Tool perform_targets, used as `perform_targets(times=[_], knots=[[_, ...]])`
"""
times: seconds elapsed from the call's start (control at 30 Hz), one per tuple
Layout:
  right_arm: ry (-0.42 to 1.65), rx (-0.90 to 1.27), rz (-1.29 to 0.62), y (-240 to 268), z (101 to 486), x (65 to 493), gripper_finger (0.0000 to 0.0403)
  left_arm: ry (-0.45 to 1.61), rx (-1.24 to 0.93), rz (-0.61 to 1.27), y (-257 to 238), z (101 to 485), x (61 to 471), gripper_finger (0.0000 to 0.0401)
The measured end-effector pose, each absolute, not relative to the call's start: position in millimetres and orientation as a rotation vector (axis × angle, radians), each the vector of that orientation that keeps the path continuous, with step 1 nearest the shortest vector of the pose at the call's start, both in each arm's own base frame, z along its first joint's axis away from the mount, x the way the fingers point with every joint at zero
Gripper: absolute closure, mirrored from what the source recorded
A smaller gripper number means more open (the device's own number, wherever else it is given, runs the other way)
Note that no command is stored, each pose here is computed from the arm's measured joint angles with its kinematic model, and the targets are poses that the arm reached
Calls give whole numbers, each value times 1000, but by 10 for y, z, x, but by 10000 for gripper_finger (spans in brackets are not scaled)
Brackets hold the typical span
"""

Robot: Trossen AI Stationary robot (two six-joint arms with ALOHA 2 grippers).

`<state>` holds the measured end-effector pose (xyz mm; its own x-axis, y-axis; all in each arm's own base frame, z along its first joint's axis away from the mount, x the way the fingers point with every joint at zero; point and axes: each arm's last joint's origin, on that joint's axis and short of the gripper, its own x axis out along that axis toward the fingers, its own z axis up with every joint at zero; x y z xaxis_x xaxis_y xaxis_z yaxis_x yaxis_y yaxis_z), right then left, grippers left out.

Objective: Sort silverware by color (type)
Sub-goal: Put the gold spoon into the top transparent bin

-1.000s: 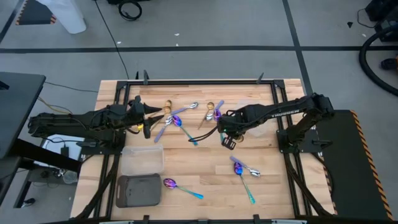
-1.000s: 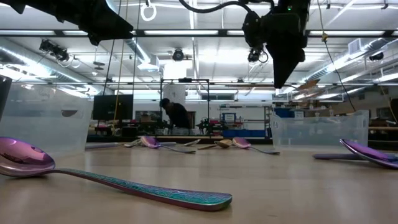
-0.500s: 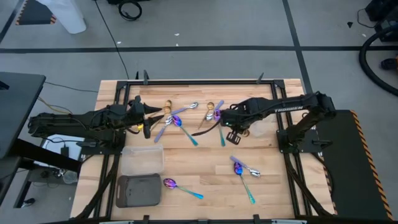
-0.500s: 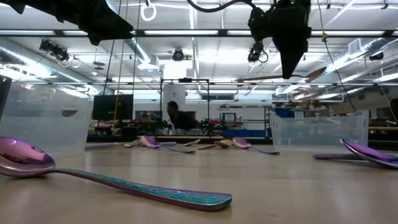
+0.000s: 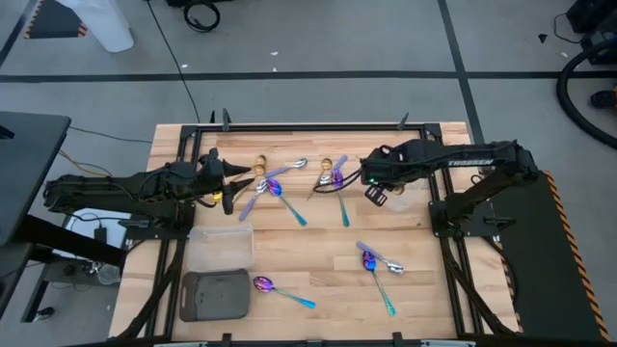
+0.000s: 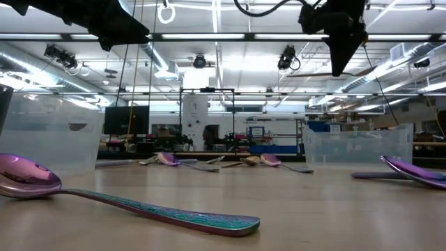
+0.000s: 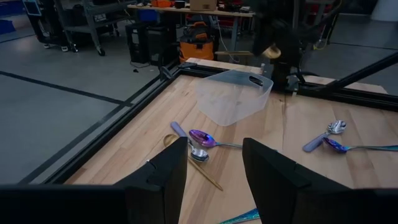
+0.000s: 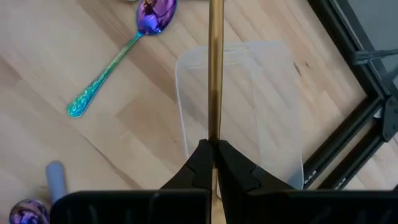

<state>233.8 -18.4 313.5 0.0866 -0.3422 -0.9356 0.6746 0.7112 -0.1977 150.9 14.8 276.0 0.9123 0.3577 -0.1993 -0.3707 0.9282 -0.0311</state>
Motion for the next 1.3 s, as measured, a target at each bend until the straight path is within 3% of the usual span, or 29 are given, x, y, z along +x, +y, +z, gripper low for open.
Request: perform_targets(times=[0.87,1.3], knots=[[1136,390,-857,-415,3442,1909,388,189,-84,377,148,2760,1509,239],[1208,454,-881,-438,2879,1836,388,190,-88,377,148,2759,1509,239]])
